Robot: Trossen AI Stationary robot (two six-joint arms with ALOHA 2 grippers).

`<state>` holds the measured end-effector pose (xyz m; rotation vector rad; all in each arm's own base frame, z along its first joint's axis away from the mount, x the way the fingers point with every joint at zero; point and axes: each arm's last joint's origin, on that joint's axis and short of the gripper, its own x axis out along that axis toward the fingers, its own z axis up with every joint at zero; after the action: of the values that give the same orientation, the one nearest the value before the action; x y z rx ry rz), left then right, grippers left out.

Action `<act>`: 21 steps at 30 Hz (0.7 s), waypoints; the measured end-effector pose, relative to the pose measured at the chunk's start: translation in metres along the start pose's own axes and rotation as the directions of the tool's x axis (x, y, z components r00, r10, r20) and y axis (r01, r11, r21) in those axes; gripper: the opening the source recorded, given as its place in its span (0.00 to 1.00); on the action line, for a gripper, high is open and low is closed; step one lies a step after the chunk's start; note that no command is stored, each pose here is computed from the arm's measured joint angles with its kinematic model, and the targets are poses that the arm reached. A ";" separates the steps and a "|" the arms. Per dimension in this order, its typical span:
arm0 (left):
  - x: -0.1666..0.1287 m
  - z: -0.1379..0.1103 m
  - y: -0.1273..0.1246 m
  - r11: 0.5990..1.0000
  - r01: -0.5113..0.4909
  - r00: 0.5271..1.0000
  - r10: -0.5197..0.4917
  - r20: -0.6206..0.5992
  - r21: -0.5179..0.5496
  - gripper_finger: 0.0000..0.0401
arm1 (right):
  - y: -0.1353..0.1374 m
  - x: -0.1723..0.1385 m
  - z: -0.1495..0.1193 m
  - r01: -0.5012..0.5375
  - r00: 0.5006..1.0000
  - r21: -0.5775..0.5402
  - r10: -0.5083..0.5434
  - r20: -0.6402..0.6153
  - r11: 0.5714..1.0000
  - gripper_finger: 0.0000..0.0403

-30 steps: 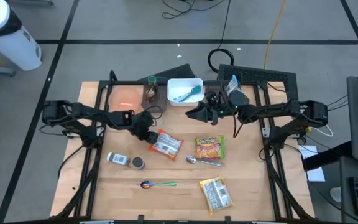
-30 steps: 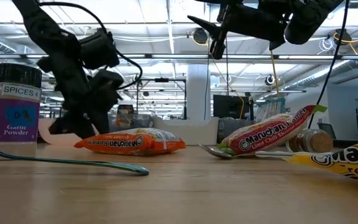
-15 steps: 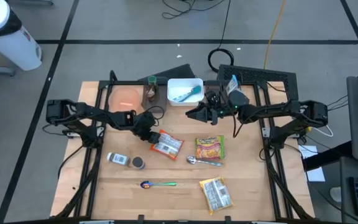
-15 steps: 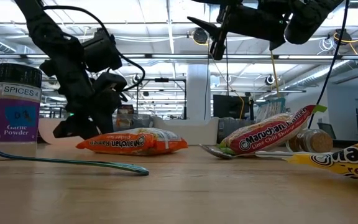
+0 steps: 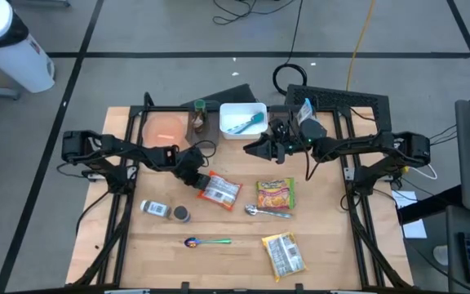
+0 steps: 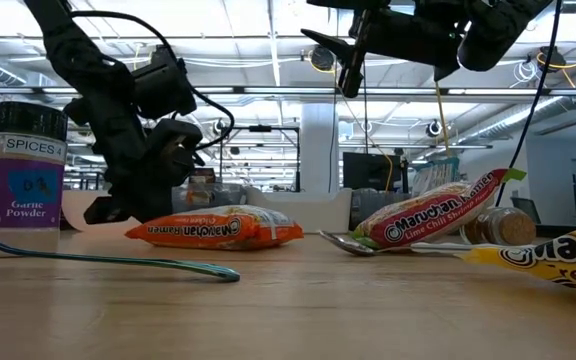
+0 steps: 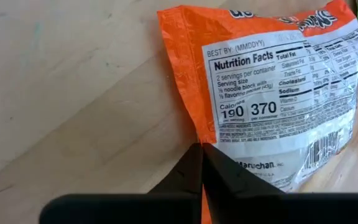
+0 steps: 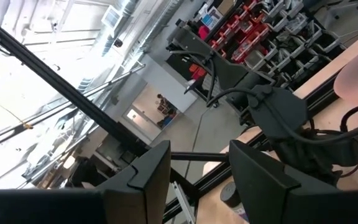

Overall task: Pick & Place Food Item
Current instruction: Put the orange noodle pack into the right black bin

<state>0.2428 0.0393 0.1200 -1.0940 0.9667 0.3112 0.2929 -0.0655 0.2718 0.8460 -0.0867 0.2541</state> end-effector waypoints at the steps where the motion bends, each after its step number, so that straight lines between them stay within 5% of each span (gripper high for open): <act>1: 0.000 0.000 -0.001 1.000 0.007 1.000 -0.007 0.001 0.002 0.02 | 0.000 0.000 0.000 0.000 1.000 0.000 0.000 0.000 1.000 0.38; 12: -0.006 0.012 -0.007 0.994 0.105 0.994 -0.105 0.010 0.016 0.01 | 0.000 0.000 0.000 0.002 1.000 -0.004 -0.002 -0.002 1.000 0.38; 21: -0.016 0.028 -0.033 0.965 0.189 0.980 -0.197 0.025 0.180 0.00 | -0.007 -0.001 -0.004 0.040 0.997 -0.044 -0.042 -0.063 0.998 0.38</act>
<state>0.2697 0.0517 0.1557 -1.0049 0.8251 0.0866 0.2935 -0.0670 0.2642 0.7954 -0.0149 0.2398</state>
